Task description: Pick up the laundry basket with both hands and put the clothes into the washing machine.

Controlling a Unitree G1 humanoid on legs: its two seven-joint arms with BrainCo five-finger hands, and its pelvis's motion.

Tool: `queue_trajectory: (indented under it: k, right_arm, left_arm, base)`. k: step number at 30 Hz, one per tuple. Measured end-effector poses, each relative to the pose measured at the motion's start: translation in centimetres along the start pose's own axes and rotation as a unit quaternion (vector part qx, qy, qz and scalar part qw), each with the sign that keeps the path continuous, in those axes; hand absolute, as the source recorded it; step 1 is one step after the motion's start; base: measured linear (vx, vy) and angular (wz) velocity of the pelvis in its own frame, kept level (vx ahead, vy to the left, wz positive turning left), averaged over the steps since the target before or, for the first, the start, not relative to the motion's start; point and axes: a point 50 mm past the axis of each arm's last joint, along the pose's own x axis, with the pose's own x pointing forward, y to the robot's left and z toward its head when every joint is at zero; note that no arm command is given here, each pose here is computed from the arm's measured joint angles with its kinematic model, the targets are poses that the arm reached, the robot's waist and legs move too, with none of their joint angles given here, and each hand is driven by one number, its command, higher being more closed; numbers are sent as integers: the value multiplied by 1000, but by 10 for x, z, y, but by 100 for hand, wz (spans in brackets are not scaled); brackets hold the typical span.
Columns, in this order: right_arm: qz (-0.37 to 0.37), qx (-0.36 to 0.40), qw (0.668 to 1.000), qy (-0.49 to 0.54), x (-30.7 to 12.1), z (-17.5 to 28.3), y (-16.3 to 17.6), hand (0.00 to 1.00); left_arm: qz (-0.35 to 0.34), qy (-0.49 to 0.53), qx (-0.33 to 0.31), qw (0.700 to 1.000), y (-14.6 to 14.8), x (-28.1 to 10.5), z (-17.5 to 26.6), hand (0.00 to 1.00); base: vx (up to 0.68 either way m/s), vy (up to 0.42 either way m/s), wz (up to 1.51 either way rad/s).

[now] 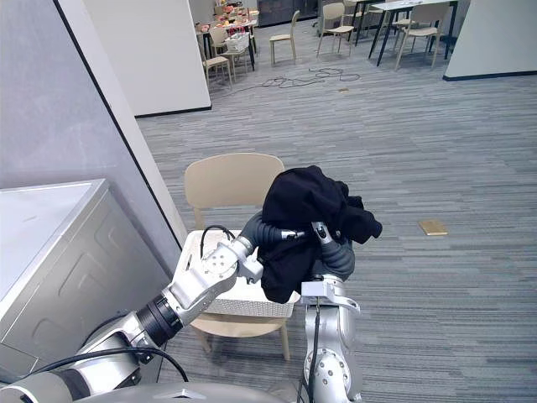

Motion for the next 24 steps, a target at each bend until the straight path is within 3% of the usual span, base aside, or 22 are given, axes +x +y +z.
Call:
queue_trajectory:
  k: [6,12,18,24]
  right_arm:
    - [29,6,999,27,-10,-6,8,0]
    - [-10,-22,999,39,-21,-5,-11,0]
    - [-57,-69,996,15,-23,10,-32,0]
    - [-151,-97,984,20,-36,10,-69,0]
  left_arm:
    - [48,-21,-48,997,27,3,15,100]
    - [168,-80,-112,976,90,-15,37,100]
    - [293,-143,-158,932,142,-66,36,100]
    - [384,-129,-188,895,154,-123,1,100]
  base:
    - [0,0,0]
    - [-7,-11,-5]
    - [15,-15,-5]
    - [8,-9,5]
